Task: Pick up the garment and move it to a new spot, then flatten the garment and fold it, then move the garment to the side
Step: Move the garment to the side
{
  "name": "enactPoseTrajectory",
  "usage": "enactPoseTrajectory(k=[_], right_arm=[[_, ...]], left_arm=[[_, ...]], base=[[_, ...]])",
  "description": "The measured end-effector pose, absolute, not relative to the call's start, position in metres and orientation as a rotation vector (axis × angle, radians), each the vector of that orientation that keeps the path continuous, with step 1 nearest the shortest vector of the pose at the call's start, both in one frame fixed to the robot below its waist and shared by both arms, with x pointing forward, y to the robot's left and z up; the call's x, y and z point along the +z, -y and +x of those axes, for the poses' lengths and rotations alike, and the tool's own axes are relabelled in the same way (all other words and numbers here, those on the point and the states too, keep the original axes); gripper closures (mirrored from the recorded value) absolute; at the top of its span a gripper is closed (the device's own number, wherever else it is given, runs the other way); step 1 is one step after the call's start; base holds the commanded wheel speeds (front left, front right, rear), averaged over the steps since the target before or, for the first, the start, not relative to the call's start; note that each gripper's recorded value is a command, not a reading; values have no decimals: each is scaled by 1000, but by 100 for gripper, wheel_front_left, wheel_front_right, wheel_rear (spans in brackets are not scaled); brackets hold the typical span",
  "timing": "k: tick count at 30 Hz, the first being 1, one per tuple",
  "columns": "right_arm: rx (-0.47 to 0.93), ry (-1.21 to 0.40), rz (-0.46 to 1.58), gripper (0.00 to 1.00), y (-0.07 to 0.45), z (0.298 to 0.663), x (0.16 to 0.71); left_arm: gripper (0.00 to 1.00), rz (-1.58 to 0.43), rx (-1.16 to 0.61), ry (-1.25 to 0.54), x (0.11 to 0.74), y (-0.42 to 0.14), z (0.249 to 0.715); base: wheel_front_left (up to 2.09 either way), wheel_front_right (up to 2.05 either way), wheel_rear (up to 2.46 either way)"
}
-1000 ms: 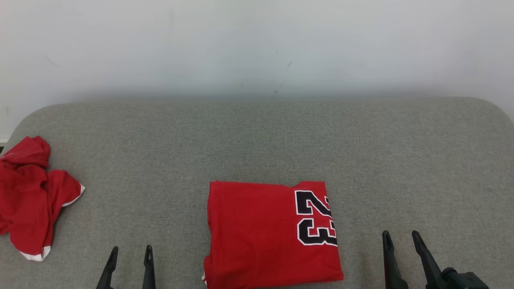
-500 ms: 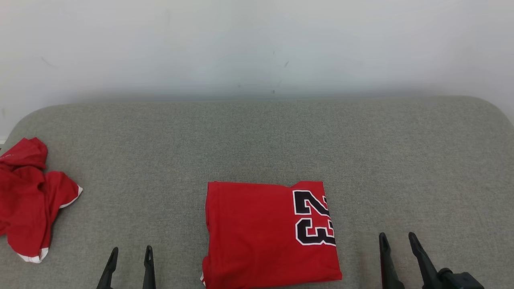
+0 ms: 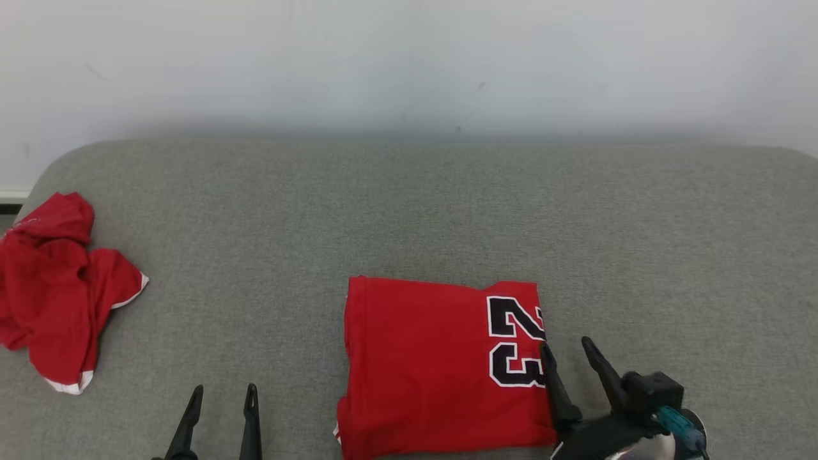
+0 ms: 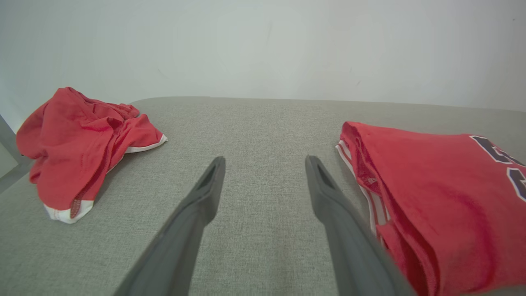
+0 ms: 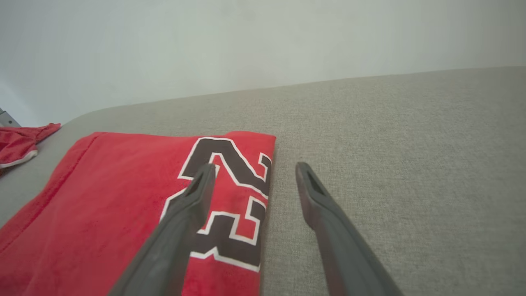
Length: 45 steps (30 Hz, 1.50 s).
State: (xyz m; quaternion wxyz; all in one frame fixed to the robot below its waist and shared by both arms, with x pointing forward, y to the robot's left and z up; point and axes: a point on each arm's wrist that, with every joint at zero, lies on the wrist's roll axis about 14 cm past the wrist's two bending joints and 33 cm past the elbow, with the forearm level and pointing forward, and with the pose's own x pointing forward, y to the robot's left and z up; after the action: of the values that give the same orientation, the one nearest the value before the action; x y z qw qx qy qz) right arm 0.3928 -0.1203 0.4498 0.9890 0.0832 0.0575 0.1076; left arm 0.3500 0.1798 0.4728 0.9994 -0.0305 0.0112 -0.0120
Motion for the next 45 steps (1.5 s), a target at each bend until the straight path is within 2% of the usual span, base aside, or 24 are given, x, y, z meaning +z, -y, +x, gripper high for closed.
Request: enactPoseTrajectory(k=[5, 12, 13, 14, 15, 22, 25, 33, 45], right_arm=[[241, -230, 146, 0, 110, 406, 421], [270, -362, 168, 0, 95, 407, 391], [274, -370, 178, 10, 93, 407, 389], [279, -375, 186, 85, 90, 407, 389], [287, -378, 189, 100, 88, 407, 389], [286, -380, 193, 100, 89, 411, 390], [273, -348, 176, 100, 99, 427, 401], [194, -227, 33, 100, 171, 496, 441], [65, -247, -223, 100, 282, 546, 456]], left_arm=[[0, -64, -8, -34, 469, -184, 348], [0, -69, 13, -44, 466, -189, 347], [0, -69, 13, -43, 466, -189, 347], [0, -69, 14, -42, 467, -189, 348], [0, -69, 14, -41, 467, -190, 348], [0, -74, 14, -35, 469, -189, 350], [0, -81, 6, -37, 468, -186, 353], [0, -75, -53, -38, 466, -170, 382], [0, -44, -148, -28, 458, -146, 426]], base=[[0, 0, 0], [0, 0, 0], [0, 0, 0], [0, 0, 0], [0, 0, 0], [0, 0, 0], [0, 0, 0], [0, 0, 0], [0, 0, 0]])
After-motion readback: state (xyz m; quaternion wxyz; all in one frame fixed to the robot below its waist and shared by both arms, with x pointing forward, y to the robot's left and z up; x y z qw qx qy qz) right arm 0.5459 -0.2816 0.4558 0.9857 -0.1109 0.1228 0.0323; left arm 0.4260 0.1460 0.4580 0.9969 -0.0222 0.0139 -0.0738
